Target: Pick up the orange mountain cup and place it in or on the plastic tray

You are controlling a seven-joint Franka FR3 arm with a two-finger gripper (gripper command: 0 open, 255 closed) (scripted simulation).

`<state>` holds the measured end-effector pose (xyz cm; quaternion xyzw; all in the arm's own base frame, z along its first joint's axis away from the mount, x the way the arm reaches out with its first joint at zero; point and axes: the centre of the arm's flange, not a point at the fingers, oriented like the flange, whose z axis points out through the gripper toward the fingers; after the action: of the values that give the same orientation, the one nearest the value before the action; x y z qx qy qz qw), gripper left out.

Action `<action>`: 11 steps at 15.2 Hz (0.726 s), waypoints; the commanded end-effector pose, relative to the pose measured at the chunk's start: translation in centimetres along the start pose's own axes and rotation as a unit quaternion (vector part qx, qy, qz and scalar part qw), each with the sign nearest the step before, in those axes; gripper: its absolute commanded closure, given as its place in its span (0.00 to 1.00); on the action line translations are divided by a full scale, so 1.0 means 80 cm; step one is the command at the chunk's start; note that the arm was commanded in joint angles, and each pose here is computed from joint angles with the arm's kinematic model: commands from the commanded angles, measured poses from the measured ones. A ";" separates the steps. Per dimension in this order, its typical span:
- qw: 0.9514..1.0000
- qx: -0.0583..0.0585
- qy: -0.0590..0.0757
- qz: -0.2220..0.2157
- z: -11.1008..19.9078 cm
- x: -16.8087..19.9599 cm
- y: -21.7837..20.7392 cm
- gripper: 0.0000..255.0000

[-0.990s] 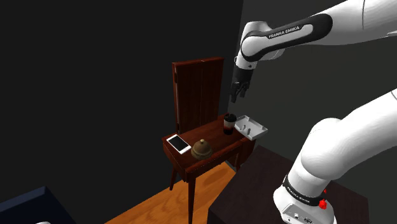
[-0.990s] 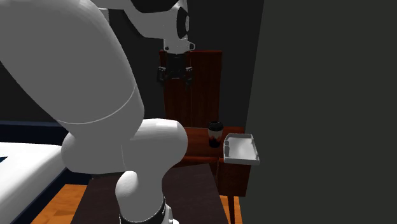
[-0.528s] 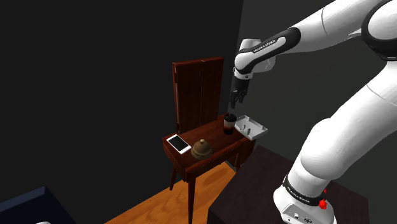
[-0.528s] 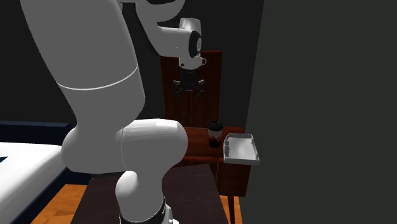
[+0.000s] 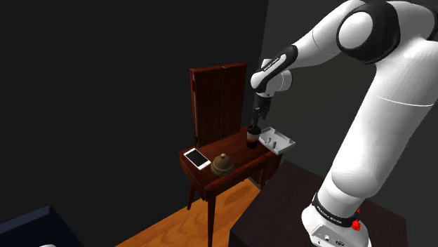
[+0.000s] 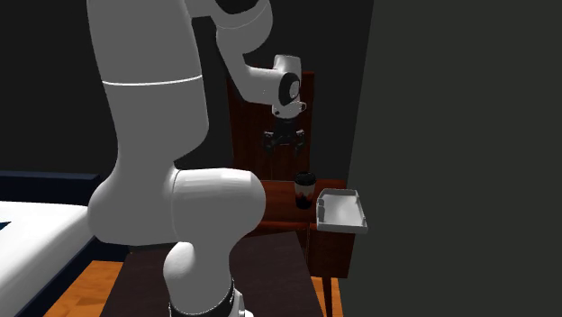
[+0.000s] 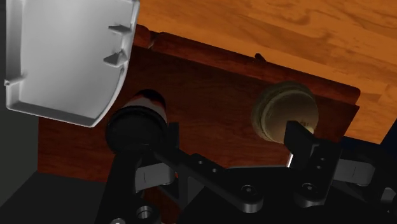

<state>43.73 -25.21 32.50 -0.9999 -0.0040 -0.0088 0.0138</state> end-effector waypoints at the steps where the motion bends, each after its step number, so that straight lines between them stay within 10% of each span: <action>1: 1.000 -0.003 -0.001 -0.001 0.025 0.006 0.026 0.00; 11: 1.000 -0.011 -0.009 -0.001 0.141 0.051 0.132 0.00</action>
<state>47.45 -34.60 21.86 -1.0000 -0.0048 -0.0005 0.0029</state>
